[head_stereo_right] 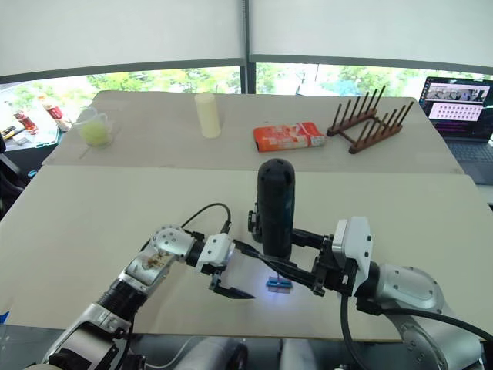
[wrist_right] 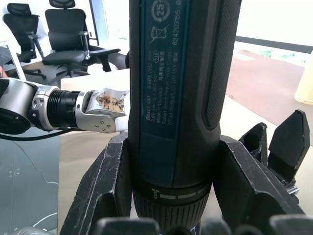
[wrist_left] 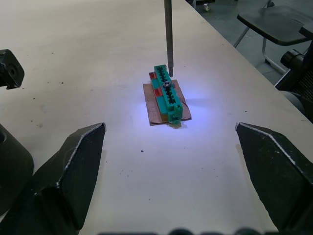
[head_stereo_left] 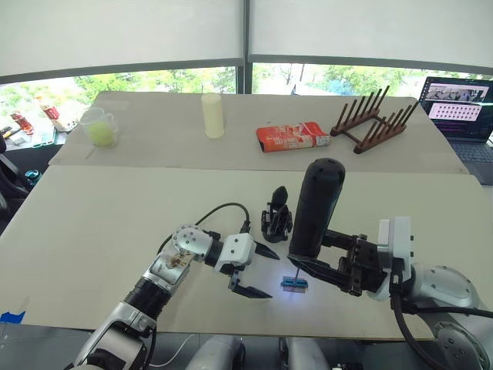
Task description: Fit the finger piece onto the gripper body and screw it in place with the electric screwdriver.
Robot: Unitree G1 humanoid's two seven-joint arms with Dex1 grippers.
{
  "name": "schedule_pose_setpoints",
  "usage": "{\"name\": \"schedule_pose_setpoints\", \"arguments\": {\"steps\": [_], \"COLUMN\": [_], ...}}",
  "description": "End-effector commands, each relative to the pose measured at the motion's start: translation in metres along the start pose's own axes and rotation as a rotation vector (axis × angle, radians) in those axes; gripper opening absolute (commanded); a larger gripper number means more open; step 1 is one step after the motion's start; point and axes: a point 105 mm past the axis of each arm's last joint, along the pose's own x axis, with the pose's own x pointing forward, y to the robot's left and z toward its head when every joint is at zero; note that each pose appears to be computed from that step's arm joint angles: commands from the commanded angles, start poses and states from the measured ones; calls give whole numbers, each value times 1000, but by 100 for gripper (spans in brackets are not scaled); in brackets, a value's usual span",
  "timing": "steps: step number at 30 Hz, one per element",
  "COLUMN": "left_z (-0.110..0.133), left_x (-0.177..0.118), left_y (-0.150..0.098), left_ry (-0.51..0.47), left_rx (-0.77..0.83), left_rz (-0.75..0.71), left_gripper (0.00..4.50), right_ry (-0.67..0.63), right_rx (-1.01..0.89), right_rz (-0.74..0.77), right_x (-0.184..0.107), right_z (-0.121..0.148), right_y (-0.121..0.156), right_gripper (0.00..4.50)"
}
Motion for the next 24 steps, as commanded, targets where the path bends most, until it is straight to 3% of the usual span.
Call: {"name": "schedule_pose_setpoints", "arguments": {"steps": [1,24], "left_z": [8,9], "left_x": [0,0], "left_y": [4,6], "left_ry": [-12,-16], "left_rx": [43,44], "left_rz": [4,14], "left_gripper": [450,450], "right_ry": [-56,-47], "right_rx": [-77,-63], "right_rz": [-3,10], "right_x": [-1,2], "right_z": [16,14], "right_y": [0,2], "right_gripper": [191,191]}}
